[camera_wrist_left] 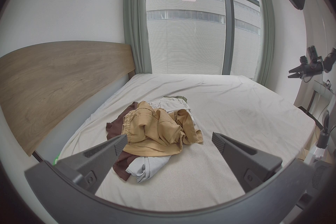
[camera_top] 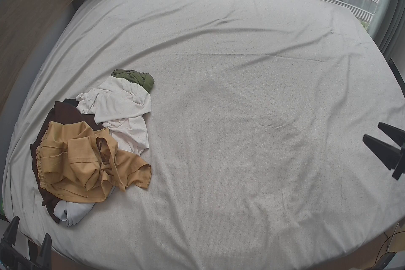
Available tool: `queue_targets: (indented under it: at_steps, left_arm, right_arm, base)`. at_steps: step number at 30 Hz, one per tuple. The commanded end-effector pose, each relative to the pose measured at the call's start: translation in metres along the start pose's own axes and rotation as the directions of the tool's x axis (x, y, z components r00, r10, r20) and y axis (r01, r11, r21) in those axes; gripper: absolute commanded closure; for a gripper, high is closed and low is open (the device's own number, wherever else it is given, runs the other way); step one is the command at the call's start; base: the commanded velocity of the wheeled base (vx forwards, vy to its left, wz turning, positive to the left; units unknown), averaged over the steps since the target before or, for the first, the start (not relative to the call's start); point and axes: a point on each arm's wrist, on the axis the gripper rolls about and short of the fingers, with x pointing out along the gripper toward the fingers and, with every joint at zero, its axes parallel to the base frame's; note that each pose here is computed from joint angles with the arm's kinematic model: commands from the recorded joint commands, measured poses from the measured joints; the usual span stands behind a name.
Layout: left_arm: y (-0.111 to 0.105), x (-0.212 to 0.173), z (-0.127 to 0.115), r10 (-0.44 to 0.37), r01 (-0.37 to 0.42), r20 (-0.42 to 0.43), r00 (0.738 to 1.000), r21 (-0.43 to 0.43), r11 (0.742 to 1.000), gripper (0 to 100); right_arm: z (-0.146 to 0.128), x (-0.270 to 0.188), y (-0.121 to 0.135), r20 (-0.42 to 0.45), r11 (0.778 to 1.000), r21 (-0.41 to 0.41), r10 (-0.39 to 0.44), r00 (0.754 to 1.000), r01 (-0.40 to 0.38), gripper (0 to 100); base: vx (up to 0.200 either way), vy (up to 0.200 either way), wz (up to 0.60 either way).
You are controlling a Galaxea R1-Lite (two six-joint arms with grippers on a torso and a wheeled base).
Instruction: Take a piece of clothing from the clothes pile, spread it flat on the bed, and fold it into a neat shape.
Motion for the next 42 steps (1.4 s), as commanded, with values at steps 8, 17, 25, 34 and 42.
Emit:
queue_targets:
  at_steps: [8,17,25,34,42]
  left_arm:
    - [0.0,0.0,-0.005,0.001,-0.001,-0.001,1.0,-0.002,1.0,0]
    - [0.0,0.0,-0.005,0.001,-0.001,-0.001,1.0,-0.002,1.0,0]
    - [0.0,0.0,-0.005,0.001,-0.001,-0.001,1.0,-0.002,1.0,0]
    - [0.0,0.0,-0.005,0.001,-0.001,-0.001,1.0,-0.002,1.0,0]
    - [0.0,0.0,-0.005,0.001,-0.001,-0.001,1.0,-0.002,1.0,0]
  right_arm:
    - [0.009,0.093,0.009,-0.122,0.986,0.136,0.11,0.986,-0.093,0]
    - [0.008,0.132,0.021,-0.126,0.98,0.137,0.165,0.978,-0.147,0]
    - [-0.008,0.159,0.043,-0.186,0.964,0.176,0.231,0.955,-0.199,0]
    - [-0.006,0.191,0.062,-0.17,0.944,0.237,0.271,0.947,-0.228,0]
    - [-0.015,0.216,0.084,-0.188,0.93,0.242,0.325,0.927,-0.277,0]
  base:
    - [0.0,0.0,0.0]
    - [0.0,0.0,0.0]
    - [0.0,0.0,0.0]
    - [0.0,0.0,0.0]
    - [0.0,0.0,0.0]
